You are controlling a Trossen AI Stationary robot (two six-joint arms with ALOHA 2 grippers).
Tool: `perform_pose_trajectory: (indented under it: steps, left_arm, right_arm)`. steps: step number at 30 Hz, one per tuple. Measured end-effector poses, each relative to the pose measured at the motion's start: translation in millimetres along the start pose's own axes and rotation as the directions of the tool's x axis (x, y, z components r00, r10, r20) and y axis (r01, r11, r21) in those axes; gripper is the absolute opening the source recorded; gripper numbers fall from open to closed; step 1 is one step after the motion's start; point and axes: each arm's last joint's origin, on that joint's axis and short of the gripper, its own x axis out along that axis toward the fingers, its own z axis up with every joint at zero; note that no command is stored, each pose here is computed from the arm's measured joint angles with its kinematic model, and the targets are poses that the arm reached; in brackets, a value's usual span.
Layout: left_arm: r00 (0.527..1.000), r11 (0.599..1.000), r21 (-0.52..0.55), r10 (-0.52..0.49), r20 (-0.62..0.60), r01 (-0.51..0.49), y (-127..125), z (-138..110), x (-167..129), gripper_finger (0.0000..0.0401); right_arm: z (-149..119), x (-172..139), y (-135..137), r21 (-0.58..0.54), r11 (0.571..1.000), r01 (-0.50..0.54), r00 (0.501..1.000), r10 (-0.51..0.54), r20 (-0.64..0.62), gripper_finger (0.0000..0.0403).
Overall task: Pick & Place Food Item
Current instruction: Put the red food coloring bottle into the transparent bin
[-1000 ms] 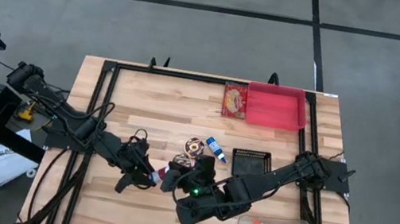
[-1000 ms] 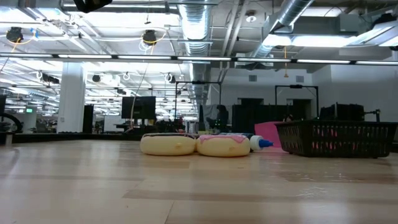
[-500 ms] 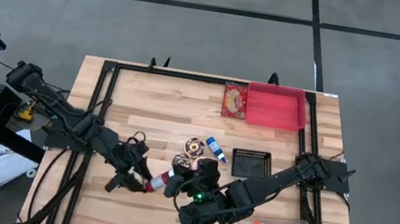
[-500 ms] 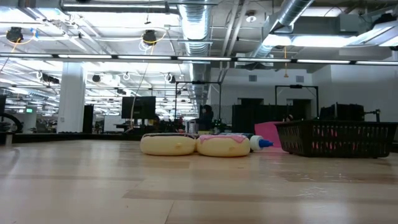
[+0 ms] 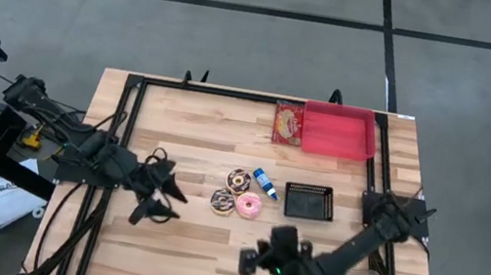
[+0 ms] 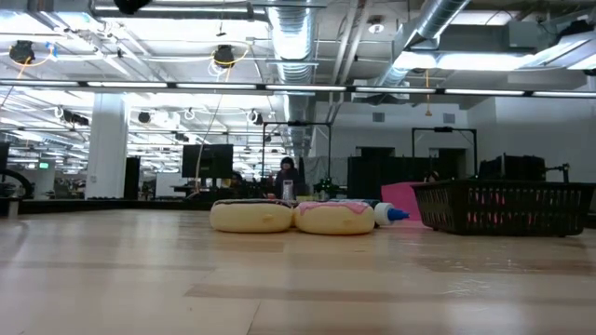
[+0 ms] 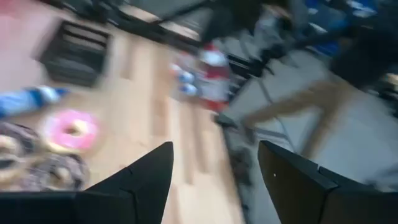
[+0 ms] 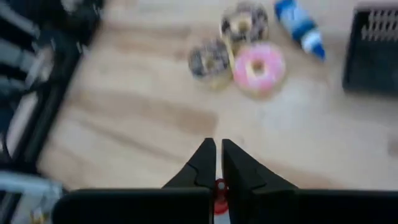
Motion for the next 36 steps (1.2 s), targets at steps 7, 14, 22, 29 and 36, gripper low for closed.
perform_pose_trajectory:
  steps: [7, 14, 22, 29, 36]
  left_arm:
    - [0.977, 0.979, -0.029, 0.204, 0.052, -0.203, 35, 12, 18, 0.0232]
    - [0.943, 0.944, -0.089, 0.323, 0.078, -0.316, 69, 23, 32, 0.0232]
    - [0.920, 0.931, -0.203, 0.343, 0.192, -0.305, 90, 39, 41, 0.0232]
    - [0.897, 0.941, -0.268, 0.293, 0.332, -0.208, 86, 48, 59, 0.0225]
    - [0.869, 0.926, -0.304, 0.332, 0.366, -0.225, 83, 47, 64, 0.0199]
  right_arm:
    - [-46, -50, -26, 0.031, 0.999, -0.043, 0.986, 0.048, -0.162, 0.0001]
    - [-64, -89, -45, -0.080, 0.994, -0.069, 0.940, 0.038, -0.340, 0.0001]
    - [-62, -110, -76, -0.285, 0.954, -0.095, 0.903, -0.038, -0.428, 0.0001]
    - [-35, -108, -146, -0.434, 0.898, -0.070, 0.941, -0.085, -0.328, 0.0001]
    - [-35, -97, -208, -0.554, 0.826, -0.103, 0.953, -0.077, -0.291, 0.0001]
